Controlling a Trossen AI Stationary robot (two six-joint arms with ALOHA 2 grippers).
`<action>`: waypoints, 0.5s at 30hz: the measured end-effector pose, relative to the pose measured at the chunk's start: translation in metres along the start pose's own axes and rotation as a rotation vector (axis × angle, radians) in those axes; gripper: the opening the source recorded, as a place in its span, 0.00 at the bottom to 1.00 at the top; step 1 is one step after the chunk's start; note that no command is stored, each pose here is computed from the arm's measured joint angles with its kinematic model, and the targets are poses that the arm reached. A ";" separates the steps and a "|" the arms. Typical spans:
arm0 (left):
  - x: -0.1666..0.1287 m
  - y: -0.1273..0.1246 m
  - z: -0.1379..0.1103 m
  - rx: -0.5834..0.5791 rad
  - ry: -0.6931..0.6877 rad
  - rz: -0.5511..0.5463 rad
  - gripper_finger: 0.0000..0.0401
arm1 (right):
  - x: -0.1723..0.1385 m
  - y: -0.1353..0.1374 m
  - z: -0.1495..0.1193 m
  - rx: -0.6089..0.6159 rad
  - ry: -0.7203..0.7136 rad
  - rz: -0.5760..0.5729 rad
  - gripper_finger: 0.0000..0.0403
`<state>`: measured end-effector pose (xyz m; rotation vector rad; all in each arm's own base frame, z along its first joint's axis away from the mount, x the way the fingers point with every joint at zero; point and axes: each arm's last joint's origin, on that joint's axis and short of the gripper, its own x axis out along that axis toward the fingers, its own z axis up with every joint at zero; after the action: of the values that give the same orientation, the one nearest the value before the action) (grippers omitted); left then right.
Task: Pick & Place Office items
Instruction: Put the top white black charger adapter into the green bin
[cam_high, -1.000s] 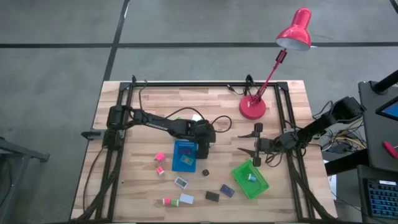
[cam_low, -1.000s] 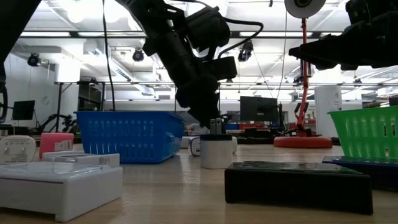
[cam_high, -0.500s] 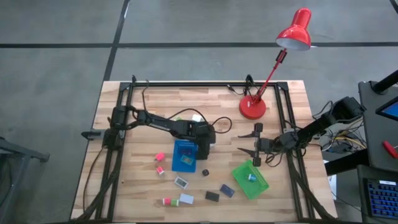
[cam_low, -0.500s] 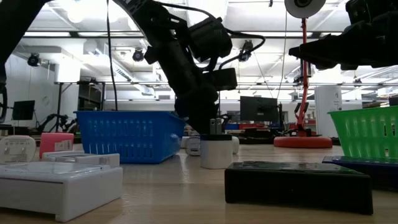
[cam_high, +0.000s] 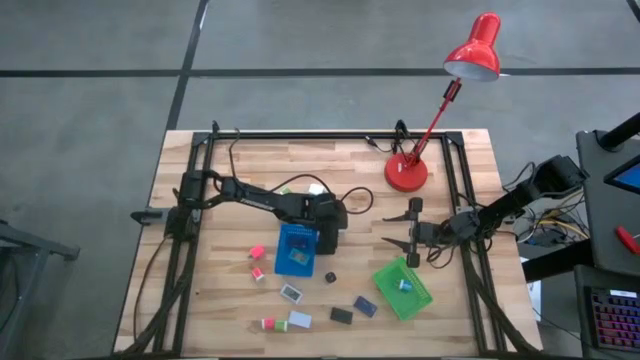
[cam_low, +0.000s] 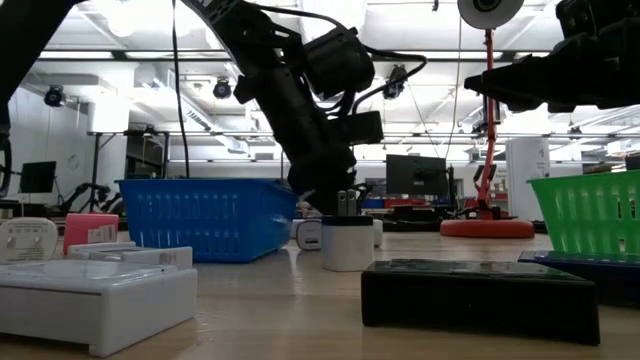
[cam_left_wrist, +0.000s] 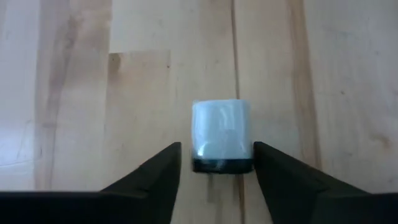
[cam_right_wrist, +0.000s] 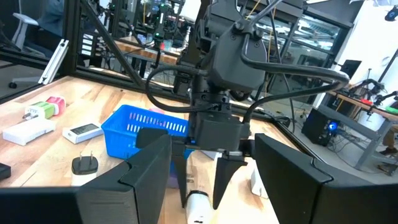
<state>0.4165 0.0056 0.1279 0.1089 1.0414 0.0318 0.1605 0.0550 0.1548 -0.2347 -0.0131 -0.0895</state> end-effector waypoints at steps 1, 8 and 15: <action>0.000 0.000 0.000 0.000 -0.001 0.002 0.44 | 0.000 0.000 0.000 0.000 0.000 0.000 0.56; 0.000 0.000 0.001 0.032 -0.006 0.007 0.30 | 0.000 0.000 0.000 0.000 0.000 0.000 0.56; 0.000 0.001 0.001 0.051 -0.009 0.018 0.30 | 0.000 0.000 0.000 0.002 0.003 0.001 0.56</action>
<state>0.4173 0.0061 0.1284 0.1645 1.0321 0.0212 0.1605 0.0550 0.1545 -0.2322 -0.0101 -0.0890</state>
